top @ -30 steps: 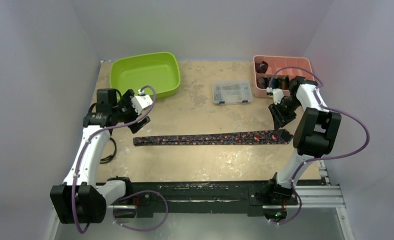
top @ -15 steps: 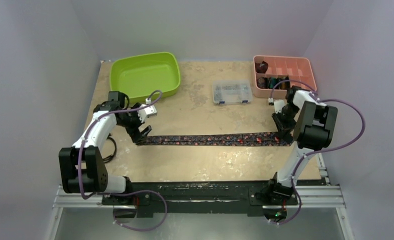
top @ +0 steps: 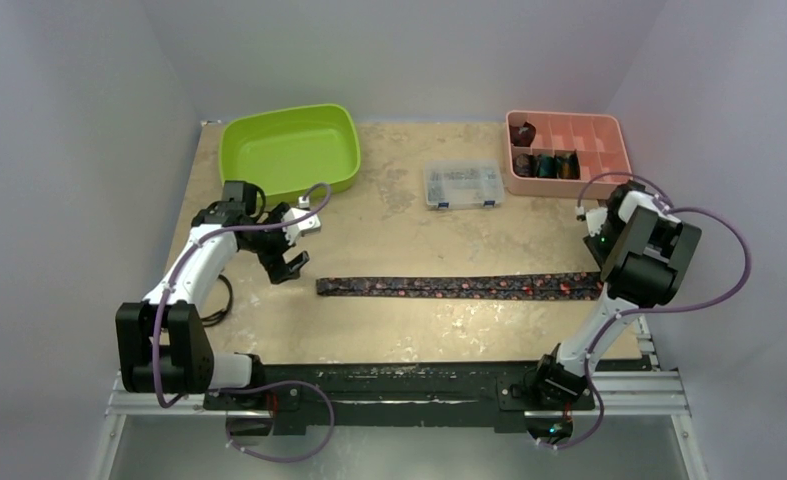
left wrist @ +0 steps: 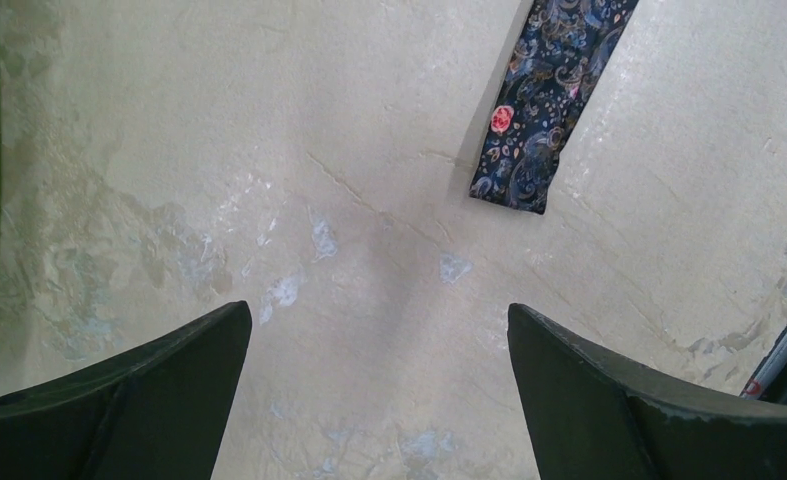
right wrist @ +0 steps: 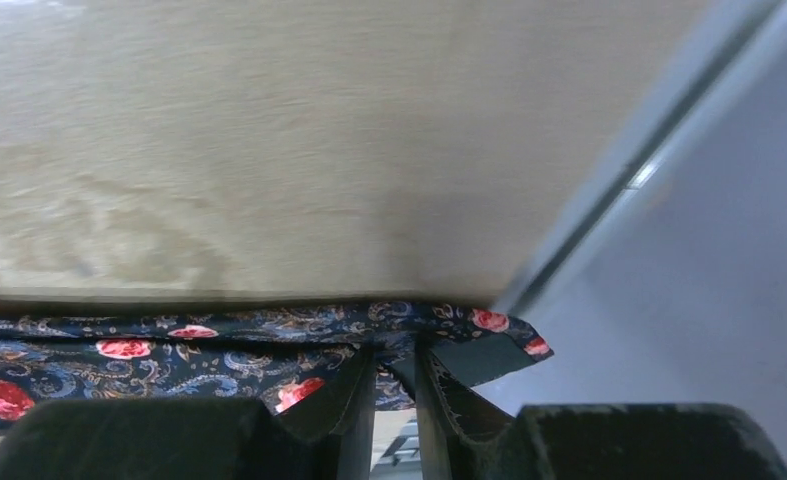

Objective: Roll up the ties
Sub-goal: Flatten out the tie at the center of the board.

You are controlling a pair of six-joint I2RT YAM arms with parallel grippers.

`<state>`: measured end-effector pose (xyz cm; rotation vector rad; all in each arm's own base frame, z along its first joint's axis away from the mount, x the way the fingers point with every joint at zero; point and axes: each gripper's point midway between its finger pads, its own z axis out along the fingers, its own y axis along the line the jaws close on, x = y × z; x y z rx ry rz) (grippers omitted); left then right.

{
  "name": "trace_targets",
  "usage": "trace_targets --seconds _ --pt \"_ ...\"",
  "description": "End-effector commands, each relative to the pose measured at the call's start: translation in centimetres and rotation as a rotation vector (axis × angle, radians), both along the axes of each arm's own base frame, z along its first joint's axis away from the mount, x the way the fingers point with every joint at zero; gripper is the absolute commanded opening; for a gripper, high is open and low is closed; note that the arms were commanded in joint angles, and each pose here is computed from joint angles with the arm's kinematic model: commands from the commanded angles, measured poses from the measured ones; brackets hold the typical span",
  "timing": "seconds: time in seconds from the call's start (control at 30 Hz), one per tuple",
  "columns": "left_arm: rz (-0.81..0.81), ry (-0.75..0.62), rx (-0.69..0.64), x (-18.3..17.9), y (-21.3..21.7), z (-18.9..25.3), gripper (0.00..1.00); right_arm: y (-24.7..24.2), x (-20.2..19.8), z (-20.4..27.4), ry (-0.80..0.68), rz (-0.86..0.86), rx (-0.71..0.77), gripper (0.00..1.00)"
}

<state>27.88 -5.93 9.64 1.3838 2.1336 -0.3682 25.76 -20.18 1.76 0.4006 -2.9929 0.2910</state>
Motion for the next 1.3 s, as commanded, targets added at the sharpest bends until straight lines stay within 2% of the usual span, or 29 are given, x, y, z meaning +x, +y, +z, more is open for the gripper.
trace_targets --seconds 0.0,0.17,0.43,0.6,0.7,0.77,0.8,0.83,0.87,0.9,0.93,0.97,1.03,1.07,1.1,1.13,1.2,1.27 --pt "-0.022 -0.058 -0.044 0.9 -1.4 2.2 1.0 -1.7 3.8 2.7 -0.153 0.039 -0.021 0.21" --pt "-0.098 -0.017 -0.026 -0.7 -2.5 1.3 1.0 5.4 4.8 5.4 -0.208 0.09 0.144 0.25" --pt "-0.181 0.016 -0.063 -1.1 -6.6 0.5 1.0 15.9 5.3 5.9 -0.242 0.13 0.409 0.25" --pt "-0.072 0.075 -0.21 -0.3 -8.9 3.1 1.0 24.2 8.1 9.9 -0.37 0.237 0.603 0.26" --pt "0.068 0.122 -0.35 0.1 -10.2 6.4 1.0 27.5 10.3 14.9 -0.529 0.292 0.718 0.29" --pt "0.155 0.164 -0.471 -0.2 -11.0 8.8 1.0 29.1 11.4 19.5 -0.68 0.353 0.792 0.27" --pt "0.187 0.174 -0.51 -0.5 -11.1 9.7 1.0 29.9 11.8 22.5 -0.778 0.376 0.836 0.3" --pt "0.233 0.196 -0.547 -0.8 -11.2 10.5 1.0 31.6 11.7 25.4 -0.878 0.416 0.879 0.41" --pt "0.27 0.205 -0.579 -1.0 -11.0 11.1 1.0 32.7 12.4 28.4 -1.027 0.474 0.894 0.56" --pt "0.309 0.224 -0.614 -1.1 -10.9 11.5 1.0 33.4 12.6 30.0 -1.124 0.444 0.93 0.72" --pt "0.355 0.265 -0.664 -1.4 -10.7 11.9 1.0 33.7 12.8 31.2 -1.203 0.386 0.977 0.82" --pt "0.39 0.314 -0.711 -1.6 -10.6 11.9 1.0 34.1 12.6 31.7 -1.219 0.33 1.033 0.87" --pt "0.498 0.423 -0.786 -1.8 -10.1 11.3 1.0 36.1 12.0 30.0 -1.079 0.33 1.186 0.89" --pt "0.577 0.462 -0.8 -1.6 -9.5 10.5 1.0 37.6 11.4 28.6 -0.951 0.33 1.283 0.85" --pt "0.652 0.496 -0.809 -1.6 -9.0 9.7 1.0 39.7 10.4 27.2 -0.816 0.342 1.363 0.74" --pt "0.711 0.525 -0.811 -1.8 -8.6 8.8 1.0 41.4 10.0 25.2 -0.712 0.349 1.355 0.65" --pt "0.834 0.586 -0.816 -2.0 -7.6 6.9 1.0 45.0 8.4 22.8 -0.64 0.43 1.32 0.62" --pt "0.932 0.632 -0.8 -2.5 -7.0 5.3 1.0 48.2 6.7 20.9 -0.572 0.427 1.34 0.59"
